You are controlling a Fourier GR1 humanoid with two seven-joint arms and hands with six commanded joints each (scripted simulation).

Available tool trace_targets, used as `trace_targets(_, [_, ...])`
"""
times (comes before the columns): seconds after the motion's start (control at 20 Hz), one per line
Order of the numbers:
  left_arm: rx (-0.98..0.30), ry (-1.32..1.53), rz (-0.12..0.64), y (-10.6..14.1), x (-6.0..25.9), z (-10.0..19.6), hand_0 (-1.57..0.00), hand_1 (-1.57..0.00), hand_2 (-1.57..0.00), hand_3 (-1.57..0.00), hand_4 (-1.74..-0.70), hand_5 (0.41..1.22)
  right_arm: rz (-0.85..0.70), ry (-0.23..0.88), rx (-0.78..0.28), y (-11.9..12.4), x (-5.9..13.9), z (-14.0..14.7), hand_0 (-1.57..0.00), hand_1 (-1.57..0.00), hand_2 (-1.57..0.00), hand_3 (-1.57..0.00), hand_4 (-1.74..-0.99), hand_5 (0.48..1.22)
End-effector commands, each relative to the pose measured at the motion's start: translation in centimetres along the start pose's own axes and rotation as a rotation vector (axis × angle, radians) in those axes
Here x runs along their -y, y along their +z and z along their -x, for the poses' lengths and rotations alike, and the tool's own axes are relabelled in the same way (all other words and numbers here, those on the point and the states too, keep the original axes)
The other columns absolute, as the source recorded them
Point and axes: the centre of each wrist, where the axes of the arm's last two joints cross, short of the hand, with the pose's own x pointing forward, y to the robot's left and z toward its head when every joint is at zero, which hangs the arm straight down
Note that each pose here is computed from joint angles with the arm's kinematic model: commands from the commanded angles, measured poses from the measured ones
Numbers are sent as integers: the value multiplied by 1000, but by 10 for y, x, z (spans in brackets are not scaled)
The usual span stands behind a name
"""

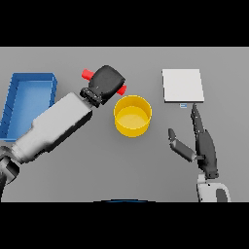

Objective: Pick up the red beaker and tilt it to pour out 1 green nut into yellow bowl. Pick up the yellow bowl and place it on the metallic measuring scale.

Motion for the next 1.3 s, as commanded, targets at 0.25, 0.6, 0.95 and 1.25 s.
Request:
trace_targets(0.25, [92,-296,103,-10,-4,-14,-1571,-1571,-1571,-1509,-1732,1220,12,-30,4,3,0,3,1,1,1,1,-1291,640])
trace_targets(0.6, [136,-546,127,-19,-16,-30,-1571,-1571,-1571,-1558,-1739,1221,24,-2,-25,2,-4,5,1,1,1,1,-1276,600])
trace_targets(0.95, [171,-764,188,-32,-29,-39,-1571,-1571,-1571,-1568,-1735,1221,32,36,-23,1,-4,5,1,1,1,1,-1216,585])
trace_targets(1.25, [212,-909,174,-34,-34,-41,-1571,-1571,-1571,-1570,-1734,1221,29,57,-1,3,-5,7,1,1,1,1,-1210,594])
